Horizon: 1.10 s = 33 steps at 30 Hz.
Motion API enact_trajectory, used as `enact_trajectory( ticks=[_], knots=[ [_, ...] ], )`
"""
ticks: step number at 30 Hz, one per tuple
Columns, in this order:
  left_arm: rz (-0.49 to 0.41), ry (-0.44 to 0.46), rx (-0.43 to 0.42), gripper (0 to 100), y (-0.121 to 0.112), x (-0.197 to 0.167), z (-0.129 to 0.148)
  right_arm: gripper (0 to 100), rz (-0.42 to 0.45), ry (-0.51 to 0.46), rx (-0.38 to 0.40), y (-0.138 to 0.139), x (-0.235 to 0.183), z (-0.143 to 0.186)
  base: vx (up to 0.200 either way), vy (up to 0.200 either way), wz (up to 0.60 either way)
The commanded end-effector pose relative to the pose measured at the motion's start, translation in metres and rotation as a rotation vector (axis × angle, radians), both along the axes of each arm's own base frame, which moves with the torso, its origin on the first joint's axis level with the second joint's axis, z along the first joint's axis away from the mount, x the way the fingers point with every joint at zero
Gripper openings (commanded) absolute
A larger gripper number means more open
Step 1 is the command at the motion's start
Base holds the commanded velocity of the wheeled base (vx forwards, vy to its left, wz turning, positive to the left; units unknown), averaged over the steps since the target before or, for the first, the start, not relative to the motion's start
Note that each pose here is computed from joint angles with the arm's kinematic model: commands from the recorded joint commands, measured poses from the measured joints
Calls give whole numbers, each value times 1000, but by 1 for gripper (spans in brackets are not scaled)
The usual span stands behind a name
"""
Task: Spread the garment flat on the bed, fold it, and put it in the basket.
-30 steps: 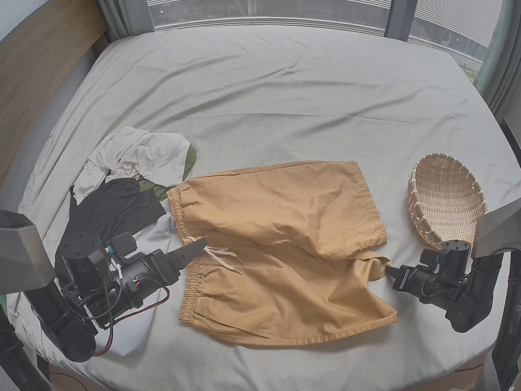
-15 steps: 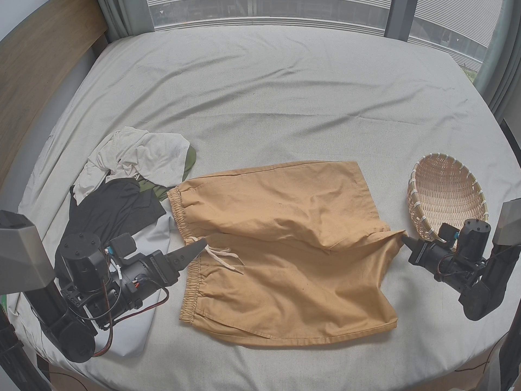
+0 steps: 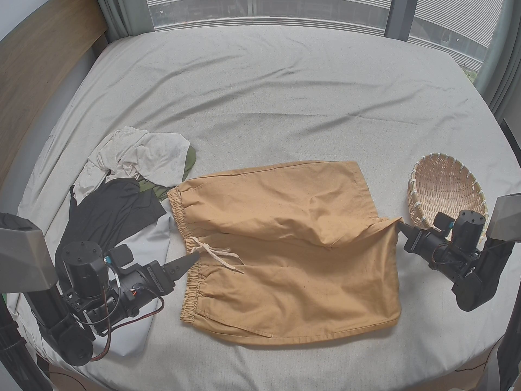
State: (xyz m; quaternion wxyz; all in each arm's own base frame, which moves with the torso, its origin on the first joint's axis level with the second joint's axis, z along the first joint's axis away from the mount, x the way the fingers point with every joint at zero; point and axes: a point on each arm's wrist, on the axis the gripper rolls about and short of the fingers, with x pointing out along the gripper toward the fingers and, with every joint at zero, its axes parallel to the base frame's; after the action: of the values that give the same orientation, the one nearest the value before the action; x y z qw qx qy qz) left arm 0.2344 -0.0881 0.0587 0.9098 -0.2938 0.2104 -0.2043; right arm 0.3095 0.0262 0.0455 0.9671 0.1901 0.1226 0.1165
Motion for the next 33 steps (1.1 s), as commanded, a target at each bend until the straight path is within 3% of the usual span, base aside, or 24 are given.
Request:
enact_trajectory(
  ticks=[1,11,20,26,33],
  knots=[
    [5,81,27,100,3,-6,-16,100,14,0,1,5,-1,0,0,0,0],
    [2,226,74,100,11,-28,-36,100,94,-86,12,22,-57,48,0,0,0],
    [-8,353,120,100,10,-32,-62,100,91,-90,11,20,-78,55,0,0,0],
    [-16,371,122,100,7,-26,-72,100,91,-92,13,20,-79,56,0,0,0],
    [-18,332,99,100,0,-12,-73,100,90,-88,16,19,-80,55,0,0,0]
  ],
)
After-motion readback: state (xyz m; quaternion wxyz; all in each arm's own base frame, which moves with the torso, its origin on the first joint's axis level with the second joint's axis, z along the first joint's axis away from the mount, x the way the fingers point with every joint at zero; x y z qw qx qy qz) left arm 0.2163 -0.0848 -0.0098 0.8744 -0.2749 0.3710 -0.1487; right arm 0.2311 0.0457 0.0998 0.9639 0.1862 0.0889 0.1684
